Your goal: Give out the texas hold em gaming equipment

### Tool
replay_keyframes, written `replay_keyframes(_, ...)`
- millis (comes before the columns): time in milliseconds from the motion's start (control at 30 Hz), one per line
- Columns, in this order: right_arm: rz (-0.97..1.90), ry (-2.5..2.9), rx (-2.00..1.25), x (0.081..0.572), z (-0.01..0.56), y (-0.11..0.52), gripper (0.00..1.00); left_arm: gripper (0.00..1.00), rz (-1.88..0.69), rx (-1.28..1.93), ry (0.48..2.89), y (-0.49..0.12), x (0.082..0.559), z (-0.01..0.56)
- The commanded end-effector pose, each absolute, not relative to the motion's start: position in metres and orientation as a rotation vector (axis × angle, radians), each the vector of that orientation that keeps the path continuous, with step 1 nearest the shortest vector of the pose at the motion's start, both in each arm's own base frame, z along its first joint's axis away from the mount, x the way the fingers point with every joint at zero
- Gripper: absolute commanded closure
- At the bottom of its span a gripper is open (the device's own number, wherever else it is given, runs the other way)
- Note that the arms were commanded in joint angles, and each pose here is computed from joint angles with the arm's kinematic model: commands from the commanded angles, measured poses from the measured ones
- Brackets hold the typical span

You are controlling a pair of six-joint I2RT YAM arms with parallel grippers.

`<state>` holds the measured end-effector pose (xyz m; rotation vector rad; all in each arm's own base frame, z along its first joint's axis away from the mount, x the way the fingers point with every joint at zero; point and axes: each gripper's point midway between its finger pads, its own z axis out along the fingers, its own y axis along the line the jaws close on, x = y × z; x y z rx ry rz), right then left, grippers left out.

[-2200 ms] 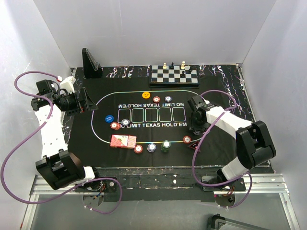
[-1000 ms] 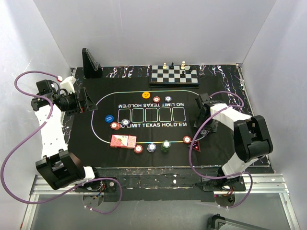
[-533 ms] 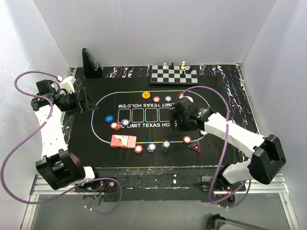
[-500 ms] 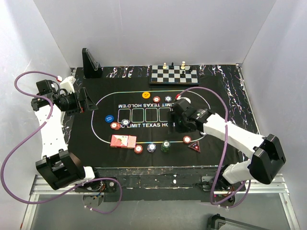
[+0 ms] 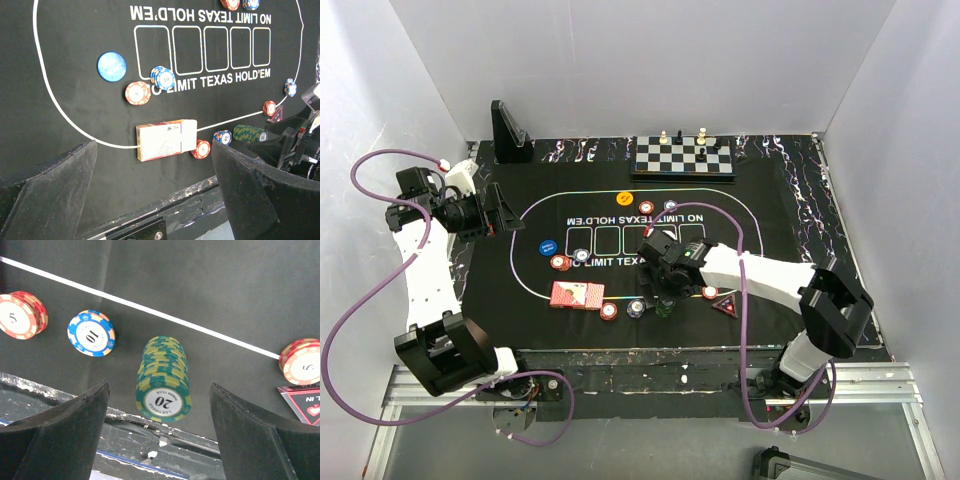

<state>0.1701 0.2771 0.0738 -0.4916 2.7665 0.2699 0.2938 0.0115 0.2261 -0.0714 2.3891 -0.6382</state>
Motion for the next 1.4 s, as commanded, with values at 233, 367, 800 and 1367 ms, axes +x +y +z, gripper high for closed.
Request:
replay_keyframes(233, 0.249, 2.762, -0.478, 0.177, 0.075, 0.290, 0.26, 0.00, -0.612, -0.046, 2.352, 0.013, 0.294, 0.236)
replay_keyframes(367, 0.230, 2.771, -0.480, 0.177, 0.072, 0.288, 0.36, 0.00, -0.613, -0.043, 2.349, 0.013, 0.296, 0.237)
replay_keyframes(800, 0.210, 2.744, -0.469, 0.183, 0.094, 0.287, 0.76, 0.00, -0.608, -0.040, 2.351, 0.013, 0.295, 0.235)
replay_keyframes(1367, 0.221, 2.666, -0.647, 0.260, 0.131, 0.376, 0.90, 0.00, -0.634, -0.017, 2.359, 0.013, 0.301, 0.228)
